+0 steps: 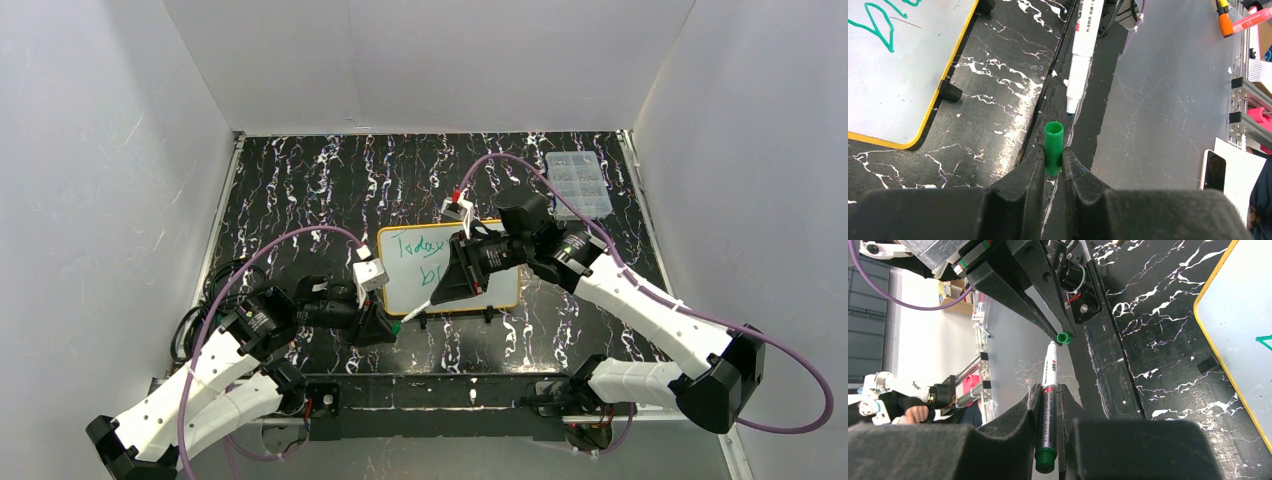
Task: Write a sentence on the whiteboard
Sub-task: Close the whiteboard marker at the center of the board.
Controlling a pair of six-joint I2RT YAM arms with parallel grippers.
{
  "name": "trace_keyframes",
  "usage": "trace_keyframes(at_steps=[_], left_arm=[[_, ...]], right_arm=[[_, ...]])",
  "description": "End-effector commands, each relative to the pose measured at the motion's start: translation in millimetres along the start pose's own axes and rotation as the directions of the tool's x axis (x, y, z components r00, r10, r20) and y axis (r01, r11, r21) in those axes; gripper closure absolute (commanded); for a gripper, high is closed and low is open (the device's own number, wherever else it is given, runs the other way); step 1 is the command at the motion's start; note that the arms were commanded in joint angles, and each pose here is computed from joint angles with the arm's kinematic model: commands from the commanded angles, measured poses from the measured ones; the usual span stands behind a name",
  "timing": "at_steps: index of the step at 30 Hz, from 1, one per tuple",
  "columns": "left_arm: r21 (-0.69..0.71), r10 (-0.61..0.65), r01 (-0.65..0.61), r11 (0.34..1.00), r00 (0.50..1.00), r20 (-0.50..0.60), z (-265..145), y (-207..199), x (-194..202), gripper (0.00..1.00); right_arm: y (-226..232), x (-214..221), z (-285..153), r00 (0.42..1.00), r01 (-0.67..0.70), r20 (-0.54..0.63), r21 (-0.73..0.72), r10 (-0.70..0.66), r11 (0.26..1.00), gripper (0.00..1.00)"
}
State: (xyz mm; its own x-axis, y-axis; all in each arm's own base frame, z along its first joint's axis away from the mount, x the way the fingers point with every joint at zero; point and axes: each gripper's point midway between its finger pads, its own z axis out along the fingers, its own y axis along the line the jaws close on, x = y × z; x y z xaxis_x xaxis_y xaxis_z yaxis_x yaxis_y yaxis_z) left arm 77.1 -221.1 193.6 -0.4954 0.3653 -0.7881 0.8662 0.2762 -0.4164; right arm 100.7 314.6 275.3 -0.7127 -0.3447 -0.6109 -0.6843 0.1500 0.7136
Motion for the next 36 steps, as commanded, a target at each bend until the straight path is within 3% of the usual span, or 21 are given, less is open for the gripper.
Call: trace_keyframes(at_steps=[1,36], left_arm=[[0.018,0.009,-0.008,1.0,1.0,-0.008,1,-3,2,1.0],[0.039,0.023,-0.023,0.999,1.0,-0.002,-1,-9,2,1.0]], right_arm=[[8,-7,0,0.999,0.043,0.016,-0.041,-0.043,0.998,0.99],[-8,16,19,0.996,0.0,-0.093,-0.017,-0.002,1.0,0.99]])
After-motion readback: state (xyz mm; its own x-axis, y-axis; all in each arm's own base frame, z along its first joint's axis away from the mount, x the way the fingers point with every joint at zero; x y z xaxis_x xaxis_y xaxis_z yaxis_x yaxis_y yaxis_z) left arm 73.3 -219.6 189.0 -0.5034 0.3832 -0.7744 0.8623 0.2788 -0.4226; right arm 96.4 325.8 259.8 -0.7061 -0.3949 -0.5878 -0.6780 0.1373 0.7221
